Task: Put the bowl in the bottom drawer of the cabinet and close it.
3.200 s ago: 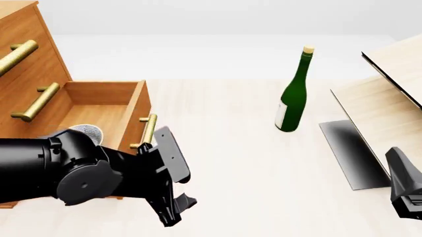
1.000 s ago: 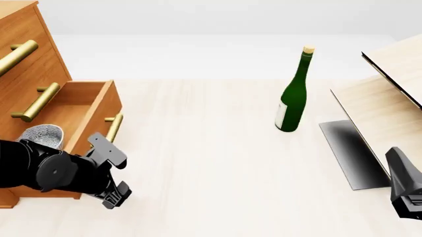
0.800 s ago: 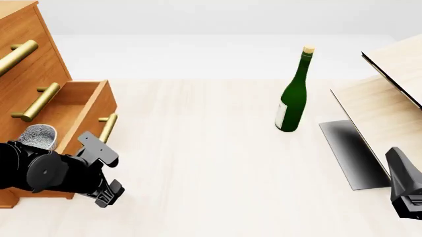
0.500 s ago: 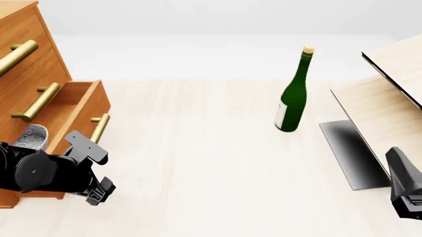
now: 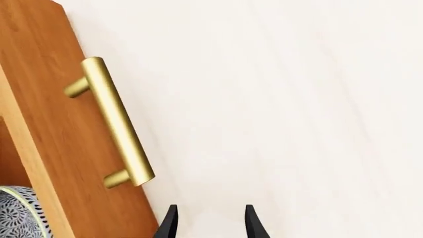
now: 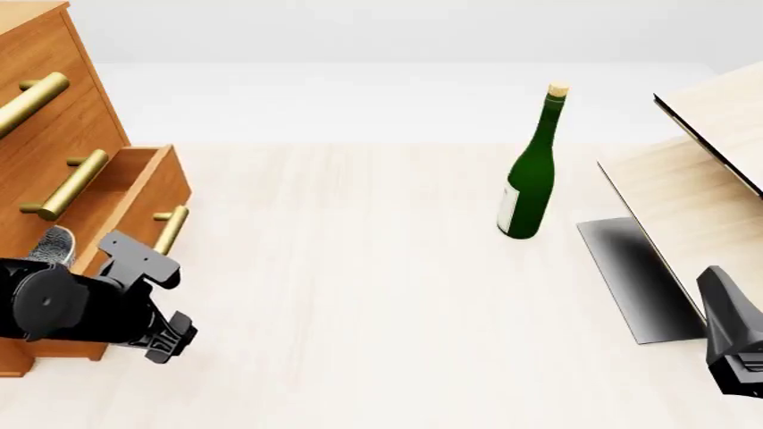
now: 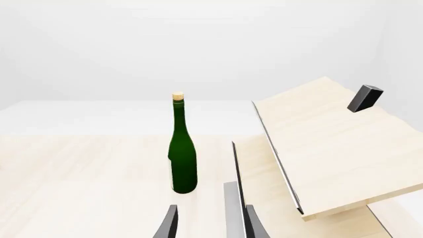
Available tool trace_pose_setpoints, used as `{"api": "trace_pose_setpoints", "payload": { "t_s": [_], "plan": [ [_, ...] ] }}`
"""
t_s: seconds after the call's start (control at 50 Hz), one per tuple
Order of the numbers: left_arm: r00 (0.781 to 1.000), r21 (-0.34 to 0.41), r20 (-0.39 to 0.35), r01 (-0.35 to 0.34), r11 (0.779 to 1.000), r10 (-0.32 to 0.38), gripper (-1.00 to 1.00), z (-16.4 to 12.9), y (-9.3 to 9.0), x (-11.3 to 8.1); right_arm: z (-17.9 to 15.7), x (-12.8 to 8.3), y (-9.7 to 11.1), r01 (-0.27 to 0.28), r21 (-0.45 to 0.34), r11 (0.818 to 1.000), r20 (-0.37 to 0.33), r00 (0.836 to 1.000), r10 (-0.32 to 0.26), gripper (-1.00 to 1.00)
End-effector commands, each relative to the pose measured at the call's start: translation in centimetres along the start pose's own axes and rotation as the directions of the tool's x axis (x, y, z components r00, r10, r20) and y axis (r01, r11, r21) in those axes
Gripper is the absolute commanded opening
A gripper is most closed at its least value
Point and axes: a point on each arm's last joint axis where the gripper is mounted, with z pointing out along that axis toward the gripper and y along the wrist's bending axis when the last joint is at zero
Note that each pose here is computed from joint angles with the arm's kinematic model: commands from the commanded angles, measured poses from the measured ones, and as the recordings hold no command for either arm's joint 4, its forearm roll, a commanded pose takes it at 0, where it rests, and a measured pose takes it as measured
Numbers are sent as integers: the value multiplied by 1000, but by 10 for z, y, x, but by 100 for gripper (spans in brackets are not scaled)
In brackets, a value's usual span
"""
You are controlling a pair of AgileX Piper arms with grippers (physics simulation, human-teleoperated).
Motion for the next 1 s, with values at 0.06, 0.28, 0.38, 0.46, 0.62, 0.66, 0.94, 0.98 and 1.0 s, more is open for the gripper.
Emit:
{"api": "trace_pose_setpoints", "payload": {
  "t_s": [0.06,0.28,0.38,0.46,0.62,0.66,0.94,0.98,1.0],
  "plan": [
    [997,-15,-5,81,997,-81,100,1,8,2,0,0,0,0,0,1000,0,1000,0,100],
    [993,-31,-9,116,993,-116,100,0,14,5,0,0,0,0,0,1000,0,1000,0,100],
    [991,-36,-14,132,991,-133,100,1,17,6,0,0,0,0,0,1000,0,1000,0,100],
    [988,-49,-15,150,987,-151,100,1,22,9,0,0,0,0,0,1000,0,1000,0,100],
    [986,-61,-22,166,984,-167,100,1,26,15,0,0,0,0,0,1000,0,1000,0,100],
    [985,-66,-21,168,984,-170,100,0,26,17,0,0,0,0,0,1000,0,1000,0,100],
    [976,-94,-20,213,973,-215,100,-2,37,22,0,0,0,0,0,1000,0,1000,0,100],
    [975,-94,-22,217,972,-220,100,-2,37,22,0,0,0,0,0,1000,0,1000,0,100],
    [975,-95,-21,218,971,-221,100,-2,38,21,0,0,0,0,0,1000,0,1000,0,100]
  ]
}}
